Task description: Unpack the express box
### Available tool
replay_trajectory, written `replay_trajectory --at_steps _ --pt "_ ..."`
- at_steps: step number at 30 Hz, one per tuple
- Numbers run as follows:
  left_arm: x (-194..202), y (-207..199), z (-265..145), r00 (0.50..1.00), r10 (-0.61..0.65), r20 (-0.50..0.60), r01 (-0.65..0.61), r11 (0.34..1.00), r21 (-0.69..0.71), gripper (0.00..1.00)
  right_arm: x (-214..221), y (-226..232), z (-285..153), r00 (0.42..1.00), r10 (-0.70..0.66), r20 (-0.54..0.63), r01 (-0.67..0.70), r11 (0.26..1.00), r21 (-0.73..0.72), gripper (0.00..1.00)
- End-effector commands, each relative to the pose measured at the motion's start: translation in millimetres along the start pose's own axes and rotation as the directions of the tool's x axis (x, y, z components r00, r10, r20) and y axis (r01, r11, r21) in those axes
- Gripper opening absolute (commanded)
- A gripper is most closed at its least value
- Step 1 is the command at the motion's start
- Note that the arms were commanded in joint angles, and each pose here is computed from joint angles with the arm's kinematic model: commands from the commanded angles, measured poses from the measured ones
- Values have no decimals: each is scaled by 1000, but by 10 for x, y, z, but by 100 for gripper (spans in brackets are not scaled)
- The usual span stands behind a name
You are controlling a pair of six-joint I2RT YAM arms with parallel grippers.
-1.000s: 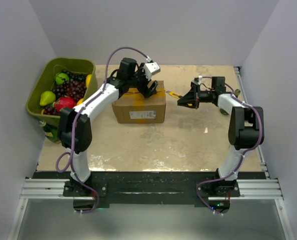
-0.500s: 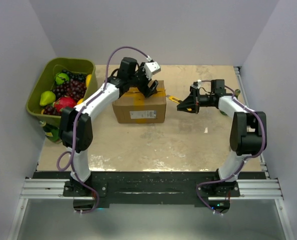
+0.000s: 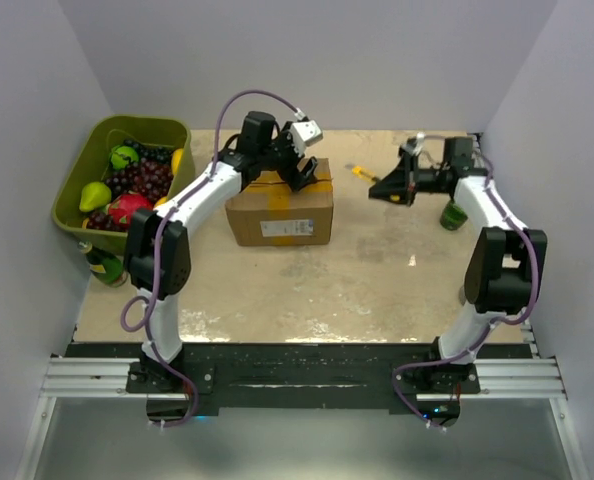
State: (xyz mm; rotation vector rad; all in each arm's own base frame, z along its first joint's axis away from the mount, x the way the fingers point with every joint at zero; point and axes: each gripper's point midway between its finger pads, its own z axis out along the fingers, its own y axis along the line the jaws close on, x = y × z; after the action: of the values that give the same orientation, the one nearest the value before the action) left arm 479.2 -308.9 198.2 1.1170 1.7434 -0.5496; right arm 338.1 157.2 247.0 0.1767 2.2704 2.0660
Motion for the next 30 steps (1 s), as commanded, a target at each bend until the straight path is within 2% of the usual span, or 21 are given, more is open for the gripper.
replay_trajectory --at_steps 1,2,4,5,6,8,9,11,12,14,15,21,23,26,30 --pt "150 -20 -117 999 -36 -24 36 999 0 86 -394 704 -237 941 -332 65 334 942 -29 0" --pt "50 -35 -161 999 -38 1 38 999 4 86 -499 792 -249 913 -399 86 400 916 -2 0" --pt "-232 -92 -309 998 -27 63 26 999 19 87 -742 467 -243 848 -521 93 507 850 141 0" --pt "-328 -100 -371 997 -15 82 13 1000 18 87 -873 600 -284 750 -658 62 631 741 228 0" --pt "-499 -113 -496 993 8 116 -9 1000 9 88 -908 86 -300 660 -739 -137 728 583 362 0" --pt "-724 -118 -644 986 44 159 -44 999 -3 90 -906 -1 -308 478 -811 -337 864 365 347 0" --pt "-886 -158 -764 978 86 191 -88 996 2 90 -925 -80 -286 366 -834 -413 919 253 303 0" --pt "-1112 -199 -921 966 132 222 -138 990 10 90 -1011 -165 -362 294 -833 -468 938 158 309 0" --pt "-1200 -238 -987 955 172 240 -184 983 26 90 -967 -151 -213 183 -835 -519 970 67 234 0" --pt "-1346 -268 -1090 949 192 251 -207 978 32 90 -930 -180 -199 105 -798 -594 980 -18 197 0" --pt "-1374 -284 -1102 946 194 258 -213 976 44 90 -875 -174 -125 48 -789 -612 988 -53 146 0" --pt "-1264 -474 -916 952 178 251 -224 960 168 89 -521 -123 173 -97 -747 -658 993 -112 -18 0" --pt "-1248 -555 -865 958 164 237 -215 954 209 89 -423 -75 239 -125 -744 -657 991 -127 -45 0" --pt "-1123 -667 -741 969 133 209 -192 936 294 87 -371 22 300 -140 -753 -643 988 -150 -40 0" --pt "-1015 -767 -658 981 63 184 -129 919 373 85 -394 98 326 -126 -760 -638 987 -158 -6 0"
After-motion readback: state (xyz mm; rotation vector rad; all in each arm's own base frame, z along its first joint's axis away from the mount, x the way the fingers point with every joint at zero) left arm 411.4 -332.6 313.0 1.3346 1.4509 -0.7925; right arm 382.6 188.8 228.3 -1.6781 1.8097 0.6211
